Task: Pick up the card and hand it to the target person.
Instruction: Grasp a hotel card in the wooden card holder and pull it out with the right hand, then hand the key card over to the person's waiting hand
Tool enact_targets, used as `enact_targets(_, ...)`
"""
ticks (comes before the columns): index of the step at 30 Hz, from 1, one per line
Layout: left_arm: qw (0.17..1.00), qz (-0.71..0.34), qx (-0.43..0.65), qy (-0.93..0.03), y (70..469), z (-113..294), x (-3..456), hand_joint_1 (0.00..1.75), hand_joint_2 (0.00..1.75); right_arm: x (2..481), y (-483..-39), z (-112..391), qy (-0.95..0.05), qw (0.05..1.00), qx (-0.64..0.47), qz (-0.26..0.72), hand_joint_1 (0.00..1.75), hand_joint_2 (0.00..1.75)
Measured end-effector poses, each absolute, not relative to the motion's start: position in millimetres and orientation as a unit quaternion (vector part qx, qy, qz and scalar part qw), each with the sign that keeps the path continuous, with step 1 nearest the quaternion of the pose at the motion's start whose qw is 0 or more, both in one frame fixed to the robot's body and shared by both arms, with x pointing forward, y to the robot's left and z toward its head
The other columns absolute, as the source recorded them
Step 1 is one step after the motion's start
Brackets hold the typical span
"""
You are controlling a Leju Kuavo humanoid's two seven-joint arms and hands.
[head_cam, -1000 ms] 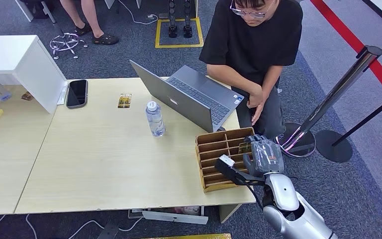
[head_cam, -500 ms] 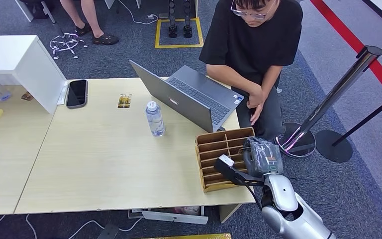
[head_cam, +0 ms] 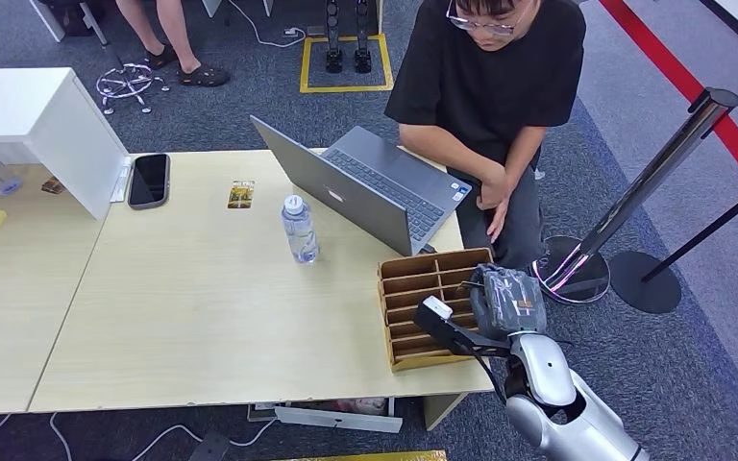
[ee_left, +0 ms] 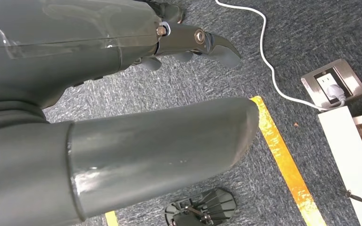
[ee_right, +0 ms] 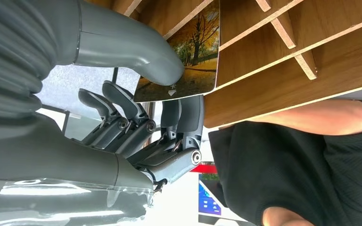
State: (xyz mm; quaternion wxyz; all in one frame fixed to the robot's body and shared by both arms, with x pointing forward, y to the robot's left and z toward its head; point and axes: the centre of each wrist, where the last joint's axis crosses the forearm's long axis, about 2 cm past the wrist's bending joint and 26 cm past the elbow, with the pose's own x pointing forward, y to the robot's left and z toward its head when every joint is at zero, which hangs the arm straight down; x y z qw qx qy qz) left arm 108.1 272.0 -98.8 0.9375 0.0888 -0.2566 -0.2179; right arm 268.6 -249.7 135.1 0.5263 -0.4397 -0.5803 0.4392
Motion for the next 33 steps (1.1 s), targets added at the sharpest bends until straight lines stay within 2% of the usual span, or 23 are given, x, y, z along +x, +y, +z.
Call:
enact_targets(12,0.938,-0.219,0.088,-0.254,272.2,-99.5,105.1,0.00,0.00,269.2,-250.6,143.5,-0.587,0.524,-0.447,0.426,1.66,1.75)
enact_targets(19,0.938,-0.219,0.088,-0.254,272.6,-100.2,102.3,0.00,0.00,269.5,-257.2,170.6,-0.600,0.499,-0.475,0.406,1.61,1.75)
enact_targets(24,0.938,-0.219,0.087,-0.255,272.6,-100.4,101.2,0.00,0.00,268.4,-261.8,193.0,-0.615,0.474,-0.494,0.392,1.64,1.75)
enact_targets(29,0.938,-0.219,0.087,-0.255,272.6,-100.7,100.1,0.00,0.00,266.9,-267.0,211.8,-0.630,0.454,-0.508,0.374,1.56,1.75)
enact_targets(33,0.938,-0.220,0.087,-0.255,272.6,-100.7,99.9,0.00,0.00,265.3,-271.1,223.4,-0.636,0.436,-0.525,0.361,1.55,1.75)
